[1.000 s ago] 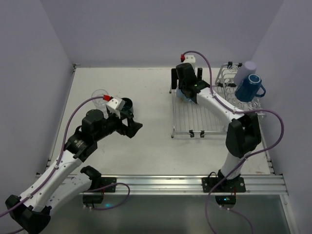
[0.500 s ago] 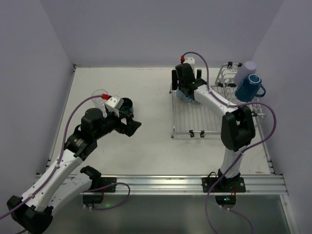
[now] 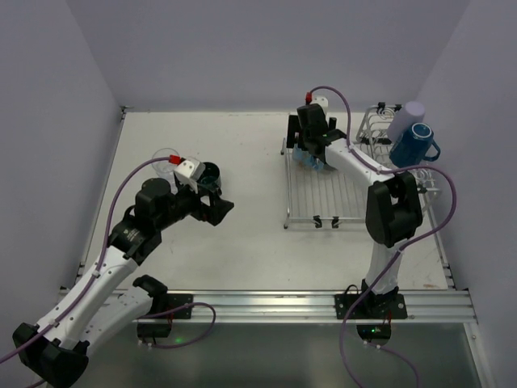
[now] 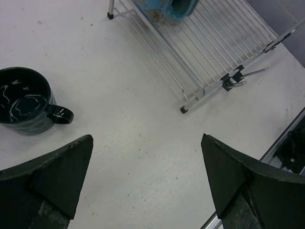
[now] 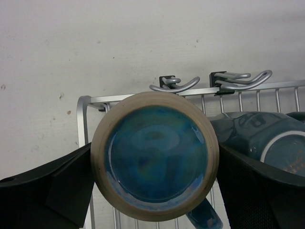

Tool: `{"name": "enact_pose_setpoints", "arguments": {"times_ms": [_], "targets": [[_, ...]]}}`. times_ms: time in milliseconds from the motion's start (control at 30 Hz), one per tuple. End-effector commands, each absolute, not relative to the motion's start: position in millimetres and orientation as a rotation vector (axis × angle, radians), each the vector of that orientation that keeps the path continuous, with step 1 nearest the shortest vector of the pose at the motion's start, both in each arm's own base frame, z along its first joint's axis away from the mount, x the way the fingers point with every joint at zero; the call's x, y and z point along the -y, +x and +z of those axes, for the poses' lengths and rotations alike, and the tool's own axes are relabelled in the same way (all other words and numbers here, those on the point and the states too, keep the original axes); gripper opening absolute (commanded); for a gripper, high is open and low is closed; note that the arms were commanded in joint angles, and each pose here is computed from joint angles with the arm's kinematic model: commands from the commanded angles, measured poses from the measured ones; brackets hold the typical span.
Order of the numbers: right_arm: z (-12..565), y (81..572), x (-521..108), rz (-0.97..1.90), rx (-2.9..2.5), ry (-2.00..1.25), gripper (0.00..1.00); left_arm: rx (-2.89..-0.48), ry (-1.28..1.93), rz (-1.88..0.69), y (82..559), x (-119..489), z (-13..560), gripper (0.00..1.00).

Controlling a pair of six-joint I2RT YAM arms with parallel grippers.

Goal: Unload the cups from the dish rack

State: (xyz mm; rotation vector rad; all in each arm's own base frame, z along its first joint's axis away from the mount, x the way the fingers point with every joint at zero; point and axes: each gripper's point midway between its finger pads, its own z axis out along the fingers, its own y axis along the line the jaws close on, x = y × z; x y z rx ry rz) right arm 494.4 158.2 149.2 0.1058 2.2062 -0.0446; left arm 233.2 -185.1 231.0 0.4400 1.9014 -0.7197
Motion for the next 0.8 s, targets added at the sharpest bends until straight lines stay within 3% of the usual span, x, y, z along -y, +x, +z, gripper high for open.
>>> {"name": "enact_pose_setpoints", "arguments": {"times_ms": [0,133,167,300,567,767], "targets": [[165.2,508.8,-165.7,0.015,-2.157,0.129,0.99,-1.862,0.458,-0.715,236.6,185.4,239.3,1.00],[177.0,507.6,-163.7,0.034,-2.108,0.151,0.83,-1.872,0.457,-0.738,236.2,188.4,237.4,1.00],[173.5,503.6,-160.5,0.029,-2.107,0.152,0.67,-1.869,0.456,-0.748,235.9,189.9,238.9,1.00],[205.5,495.4,-153.7,0.057,-1.997,0.168,0.42,-1.856,0.441,-0.812,233.5,197.1,244.4,1.00],[274.7,470.9,-160.4,0.186,-1.799,0.111,0.37,-1.781,0.381,-1.046,227.6,222.1,268.7,0.97],[305.5,426.0,-187.0,0.457,-1.735,0.083,0.35,-1.642,0.298,-1.244,230.3,239.3,281.7,0.90]]}}
